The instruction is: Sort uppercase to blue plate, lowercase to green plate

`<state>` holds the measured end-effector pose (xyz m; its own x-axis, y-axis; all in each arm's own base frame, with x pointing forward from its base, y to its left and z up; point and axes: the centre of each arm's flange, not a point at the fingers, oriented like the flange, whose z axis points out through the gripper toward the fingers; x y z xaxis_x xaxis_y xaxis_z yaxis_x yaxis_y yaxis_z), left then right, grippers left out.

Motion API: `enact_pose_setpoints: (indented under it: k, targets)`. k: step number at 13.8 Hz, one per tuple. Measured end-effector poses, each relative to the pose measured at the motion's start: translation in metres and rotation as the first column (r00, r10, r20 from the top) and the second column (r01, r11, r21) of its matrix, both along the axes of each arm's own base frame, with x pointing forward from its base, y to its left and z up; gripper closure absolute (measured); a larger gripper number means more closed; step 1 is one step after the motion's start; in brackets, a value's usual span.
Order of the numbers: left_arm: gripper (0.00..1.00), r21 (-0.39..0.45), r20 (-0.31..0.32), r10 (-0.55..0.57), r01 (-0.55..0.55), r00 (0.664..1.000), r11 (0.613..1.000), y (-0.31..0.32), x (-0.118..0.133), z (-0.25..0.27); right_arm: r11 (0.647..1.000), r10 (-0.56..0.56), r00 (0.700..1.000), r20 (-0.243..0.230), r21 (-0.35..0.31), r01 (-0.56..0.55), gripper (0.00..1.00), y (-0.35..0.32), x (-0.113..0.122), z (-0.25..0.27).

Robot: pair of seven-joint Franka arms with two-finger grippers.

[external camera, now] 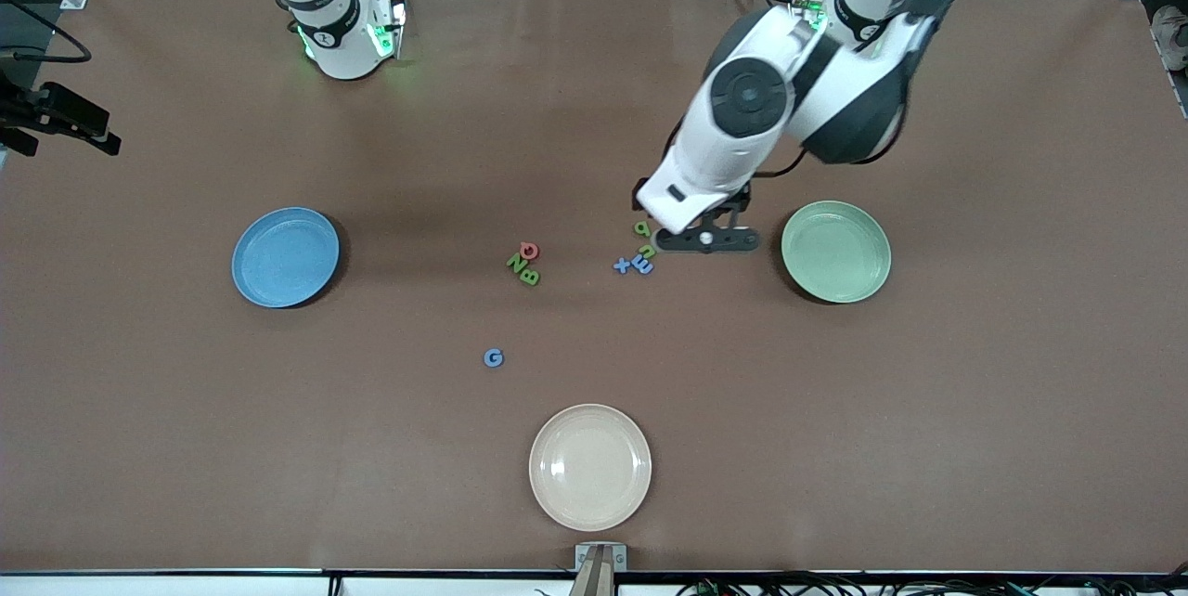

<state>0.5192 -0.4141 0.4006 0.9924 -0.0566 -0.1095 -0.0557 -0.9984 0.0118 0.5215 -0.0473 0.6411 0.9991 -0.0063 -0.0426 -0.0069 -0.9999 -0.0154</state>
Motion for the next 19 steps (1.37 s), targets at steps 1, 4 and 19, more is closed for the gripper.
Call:
enact_pose_setpoints:
  k: [1, 4, 19]
  targets:
    - [0.00, 0.026, 0.033, -0.044, 0.043, 0.998, 0.999, -0.015, -0.002, -0.021, 1.000, 0.000, 1.000, 0.000, 0.000, 0.000, 0.00, 0.000, 0.000, 0.000]
    - [0.00, 0.015, 0.072, -0.089, 0.088, 0.993, 0.996, -0.039, -0.007, -0.050, 1.000, 0.001, 1.000, -0.001, 0.000, -0.001, 0.00, 0.000, 0.000, 0.000]
    - [0.12, -0.037, 0.118, -0.471, 0.478, 0.874, 0.878, -0.068, -0.007, -0.174, 1.000, -0.013, 1.000, 0.007, 0.001, 0.013, 0.00, -0.006, 0.024, -0.025]
